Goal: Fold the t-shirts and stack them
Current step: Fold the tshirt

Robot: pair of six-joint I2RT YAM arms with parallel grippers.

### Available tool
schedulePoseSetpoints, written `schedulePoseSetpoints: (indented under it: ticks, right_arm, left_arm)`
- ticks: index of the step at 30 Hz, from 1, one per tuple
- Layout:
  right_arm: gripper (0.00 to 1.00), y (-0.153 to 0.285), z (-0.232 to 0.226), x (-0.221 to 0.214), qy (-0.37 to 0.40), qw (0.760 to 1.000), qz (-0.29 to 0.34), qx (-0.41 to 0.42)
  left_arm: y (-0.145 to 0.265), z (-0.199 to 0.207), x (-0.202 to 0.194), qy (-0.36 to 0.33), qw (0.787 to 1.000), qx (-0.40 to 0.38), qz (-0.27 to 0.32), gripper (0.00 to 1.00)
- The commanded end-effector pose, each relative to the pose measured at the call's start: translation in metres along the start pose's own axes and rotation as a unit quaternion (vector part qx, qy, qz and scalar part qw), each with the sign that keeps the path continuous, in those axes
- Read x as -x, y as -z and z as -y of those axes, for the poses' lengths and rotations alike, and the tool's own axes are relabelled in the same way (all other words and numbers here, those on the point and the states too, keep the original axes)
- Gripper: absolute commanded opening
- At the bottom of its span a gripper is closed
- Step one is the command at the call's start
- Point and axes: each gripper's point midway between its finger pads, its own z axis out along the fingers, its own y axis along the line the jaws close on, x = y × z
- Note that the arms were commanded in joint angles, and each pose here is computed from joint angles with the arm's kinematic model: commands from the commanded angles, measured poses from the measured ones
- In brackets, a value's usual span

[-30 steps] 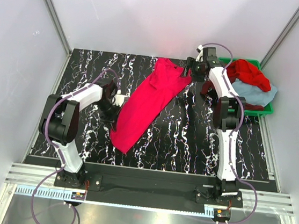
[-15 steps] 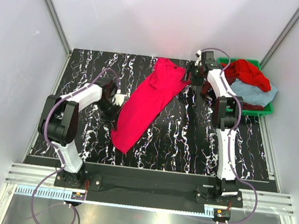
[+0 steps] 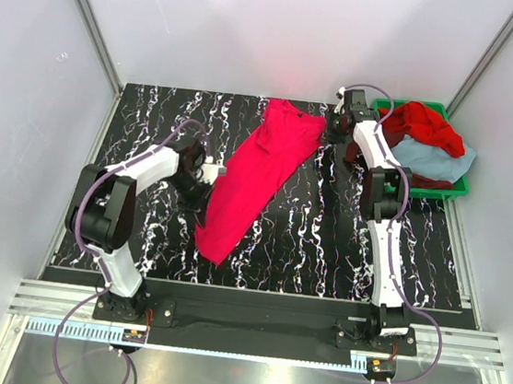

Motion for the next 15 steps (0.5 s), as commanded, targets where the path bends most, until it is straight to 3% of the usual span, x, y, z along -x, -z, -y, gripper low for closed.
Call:
schedulePoseSetpoints:
  ticks: [1,15]
  right_arm:
    - [0.00,0.002,-0.002,0.025,0.009,0.999,0.040,-0.003]
    - [0.00,-0.008,-0.002,0.053,0.028,0.995,0.093,0.001]
  left_arm:
    - [-0.001,0.027,-0.002,-0.022,0.999,-0.037,-0.003,0.00]
    - [-0.016,0.058,-0.018,-0.070,0.995,-0.054,-0.036,0.00]
